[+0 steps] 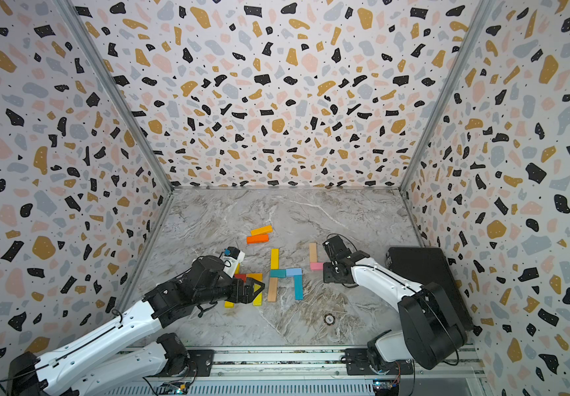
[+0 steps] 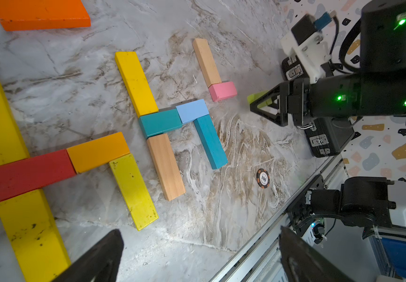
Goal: Assemble the letter h with building blocks
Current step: Assemble the building block at the center of the board.
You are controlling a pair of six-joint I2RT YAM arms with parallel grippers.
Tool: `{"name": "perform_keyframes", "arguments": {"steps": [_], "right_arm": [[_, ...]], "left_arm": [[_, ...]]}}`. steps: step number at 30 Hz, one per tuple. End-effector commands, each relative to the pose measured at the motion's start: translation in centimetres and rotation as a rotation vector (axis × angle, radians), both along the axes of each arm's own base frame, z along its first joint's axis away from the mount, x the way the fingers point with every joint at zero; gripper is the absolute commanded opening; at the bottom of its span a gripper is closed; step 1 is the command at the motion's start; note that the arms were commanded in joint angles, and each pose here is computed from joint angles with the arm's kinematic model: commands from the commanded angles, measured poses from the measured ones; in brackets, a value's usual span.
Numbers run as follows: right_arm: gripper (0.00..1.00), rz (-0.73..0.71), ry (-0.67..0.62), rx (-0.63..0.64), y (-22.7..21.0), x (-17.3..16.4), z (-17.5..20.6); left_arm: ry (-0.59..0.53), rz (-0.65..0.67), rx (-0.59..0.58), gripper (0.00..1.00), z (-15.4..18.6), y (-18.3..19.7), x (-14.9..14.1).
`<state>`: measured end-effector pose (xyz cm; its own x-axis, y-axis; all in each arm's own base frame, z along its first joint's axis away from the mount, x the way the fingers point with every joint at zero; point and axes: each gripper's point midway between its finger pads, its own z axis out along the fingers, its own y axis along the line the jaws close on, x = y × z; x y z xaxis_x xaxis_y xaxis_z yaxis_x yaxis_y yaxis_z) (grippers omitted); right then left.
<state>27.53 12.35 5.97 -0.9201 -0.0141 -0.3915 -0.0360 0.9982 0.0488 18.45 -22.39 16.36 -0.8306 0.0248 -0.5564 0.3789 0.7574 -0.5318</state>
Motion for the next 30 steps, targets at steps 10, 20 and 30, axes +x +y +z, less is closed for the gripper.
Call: {"name": "perform_keyframes", "arguments": {"steps": [10, 20, 30], "right_arm": [[0.62, 0.037, 0.008, -0.017, -0.3, 4.6, 0.4], [0.63, 0.011, 0.070, -0.004, -0.9, 4.9, -1.3], [0.64, 0.005, 0.104, -0.008, -1.0, 4.9, -2.7]], "left_arm": [[0.004, -0.020, -0.011, 0.99, -0.1, -0.4, 0.0], [-0.008, -0.020, -0.015, 0.99, 0.1, -0.3, 0.0], [-0.008, -0.017, -0.011, 0.99, 0.1, -0.2, 0.0]]}}
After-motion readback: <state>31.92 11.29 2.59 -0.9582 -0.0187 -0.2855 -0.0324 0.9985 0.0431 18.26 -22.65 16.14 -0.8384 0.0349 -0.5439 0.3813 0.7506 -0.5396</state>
